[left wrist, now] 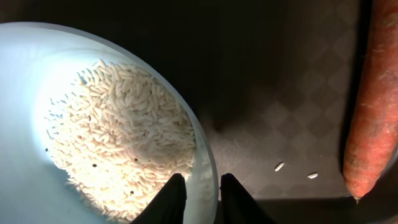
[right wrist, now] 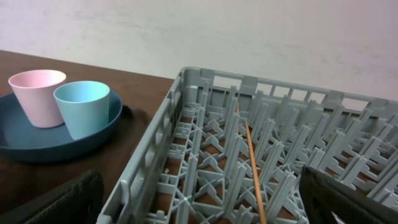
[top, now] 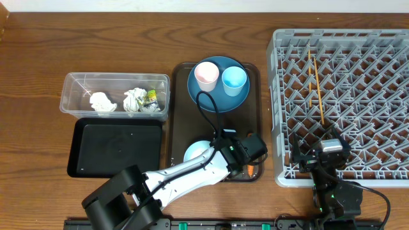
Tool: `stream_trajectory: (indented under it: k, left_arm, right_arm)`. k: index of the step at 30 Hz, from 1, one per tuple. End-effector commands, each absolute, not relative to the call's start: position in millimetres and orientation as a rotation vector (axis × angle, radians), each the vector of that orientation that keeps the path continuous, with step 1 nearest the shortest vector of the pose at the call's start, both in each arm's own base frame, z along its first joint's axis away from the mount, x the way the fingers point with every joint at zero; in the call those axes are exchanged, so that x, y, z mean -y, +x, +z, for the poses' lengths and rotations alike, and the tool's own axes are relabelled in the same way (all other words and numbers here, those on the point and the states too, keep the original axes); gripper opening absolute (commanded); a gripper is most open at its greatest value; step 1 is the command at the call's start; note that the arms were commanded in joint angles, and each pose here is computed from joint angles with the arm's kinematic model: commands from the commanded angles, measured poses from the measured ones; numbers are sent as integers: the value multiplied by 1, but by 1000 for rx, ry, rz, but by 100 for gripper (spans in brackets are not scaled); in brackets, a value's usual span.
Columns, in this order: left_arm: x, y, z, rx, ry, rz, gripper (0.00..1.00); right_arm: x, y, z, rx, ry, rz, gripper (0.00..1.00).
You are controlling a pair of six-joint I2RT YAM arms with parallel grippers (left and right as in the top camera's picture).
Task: Sort waste into correct bins and load items into the dishwasher rack
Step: 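Lower the left gripper to the rim of the light-blue rice bowl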
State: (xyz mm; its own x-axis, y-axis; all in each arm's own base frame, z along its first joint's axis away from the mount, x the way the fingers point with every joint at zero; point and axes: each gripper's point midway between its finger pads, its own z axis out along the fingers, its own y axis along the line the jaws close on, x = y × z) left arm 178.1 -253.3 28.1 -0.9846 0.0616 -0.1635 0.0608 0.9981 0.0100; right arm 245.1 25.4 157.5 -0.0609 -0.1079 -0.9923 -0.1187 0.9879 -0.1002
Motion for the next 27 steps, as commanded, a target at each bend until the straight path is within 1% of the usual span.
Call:
stream_trajectory:
  k: [1, 5, 6, 8, 9, 18, 24, 27]
  left_arm:
    - [242, 175, 21, -2980, 99, 83, 21]
    - [241, 174, 21, -2982, 100, 92, 21]
    - [241, 175, 21, -2980, 99, 93, 20]
    - [240, 176, 22, -2971, 99, 101, 8]
    - [240, 177, 22, -2971, 96, 102, 6]
    - [239, 182, 28, -2965, 70, 89, 6]
    - [232, 196, 55, -2941, -4, 29, 6]
    - [229, 204, 71, -2918, 32, -37, 6]
  right_arm:
    - [-22, 245, 157, -1635, -167, -2, 99]
    - [-22, 245, 157, -1635, -167, -2, 99]
    - [-22, 245, 157, -1635, -167, -2, 99]
    - [-22, 245, 157, -1635, -167, -2, 99]
    - [-22, 245, 157, -1635, -167, -2, 99]
    - [-22, 245, 157, -1635, -167, -2, 99]
    - [-22, 245, 157, -1635, -167, -2, 99]
    - [-22, 245, 157, -1635, -167, -2, 99]
